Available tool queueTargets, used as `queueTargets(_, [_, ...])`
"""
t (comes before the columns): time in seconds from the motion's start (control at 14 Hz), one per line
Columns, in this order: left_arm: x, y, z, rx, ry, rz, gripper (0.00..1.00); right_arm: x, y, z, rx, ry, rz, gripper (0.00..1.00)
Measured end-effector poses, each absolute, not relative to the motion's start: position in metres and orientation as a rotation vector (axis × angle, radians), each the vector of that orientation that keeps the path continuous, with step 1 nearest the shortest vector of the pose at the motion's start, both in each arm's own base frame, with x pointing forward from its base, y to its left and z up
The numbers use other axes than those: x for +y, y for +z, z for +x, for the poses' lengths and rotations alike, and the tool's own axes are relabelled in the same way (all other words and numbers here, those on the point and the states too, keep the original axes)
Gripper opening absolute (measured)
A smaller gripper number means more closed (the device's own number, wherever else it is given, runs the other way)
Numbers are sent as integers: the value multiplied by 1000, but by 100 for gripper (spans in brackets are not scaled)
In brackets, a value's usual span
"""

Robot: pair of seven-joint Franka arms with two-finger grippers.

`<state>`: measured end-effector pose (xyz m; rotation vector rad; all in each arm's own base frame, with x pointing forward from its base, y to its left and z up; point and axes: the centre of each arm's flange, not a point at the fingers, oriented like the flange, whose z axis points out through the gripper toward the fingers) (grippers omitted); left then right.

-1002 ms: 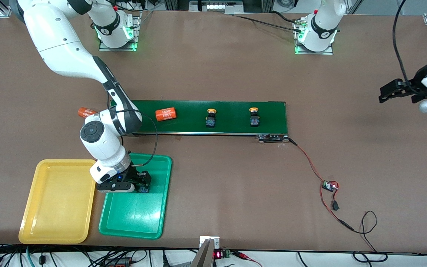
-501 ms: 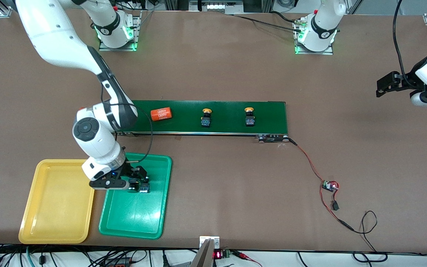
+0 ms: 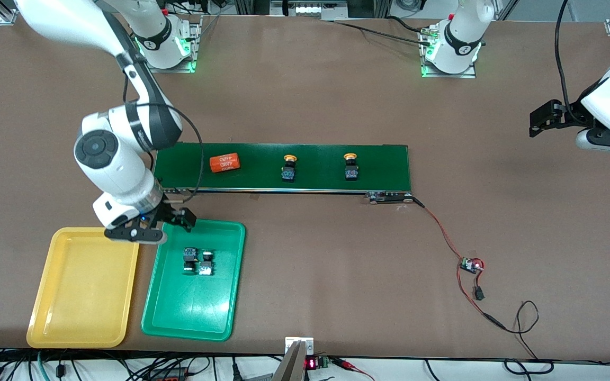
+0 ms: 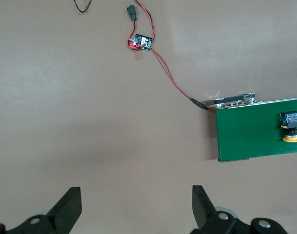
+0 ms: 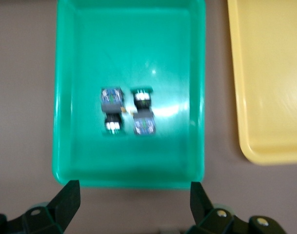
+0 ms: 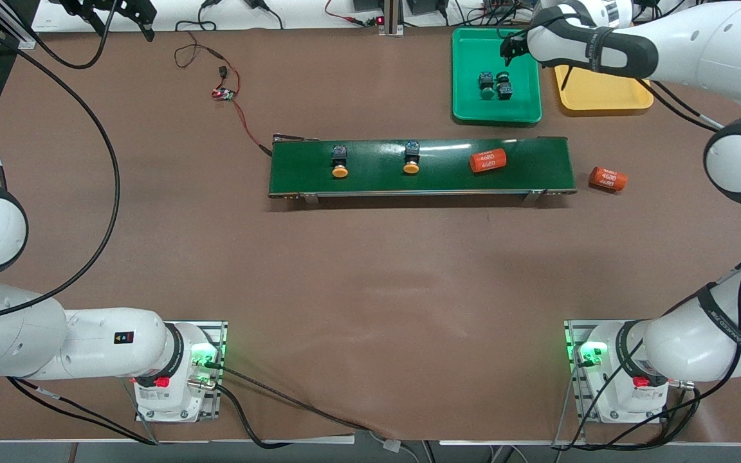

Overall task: Sort buttons by color to trays
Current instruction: 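Reach the right gripper to the belt and grasp an orange-capped button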

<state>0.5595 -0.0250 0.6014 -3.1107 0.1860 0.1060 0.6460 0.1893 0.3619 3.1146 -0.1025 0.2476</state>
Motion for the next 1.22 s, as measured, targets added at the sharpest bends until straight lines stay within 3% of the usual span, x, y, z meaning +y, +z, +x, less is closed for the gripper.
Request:
queueTargets(0.21, [-25,601,559,186,107,-3111,100,204,376,600,-77,105,3088,100])
queueTargets(0.5, [-26,601,559,188,108,-3110,100,247,365,550,-78,29,3076,100])
queueTargets(1.22, [-26,604,560,189,98,-3111,100,310,323,507,18,-60,3082,100])
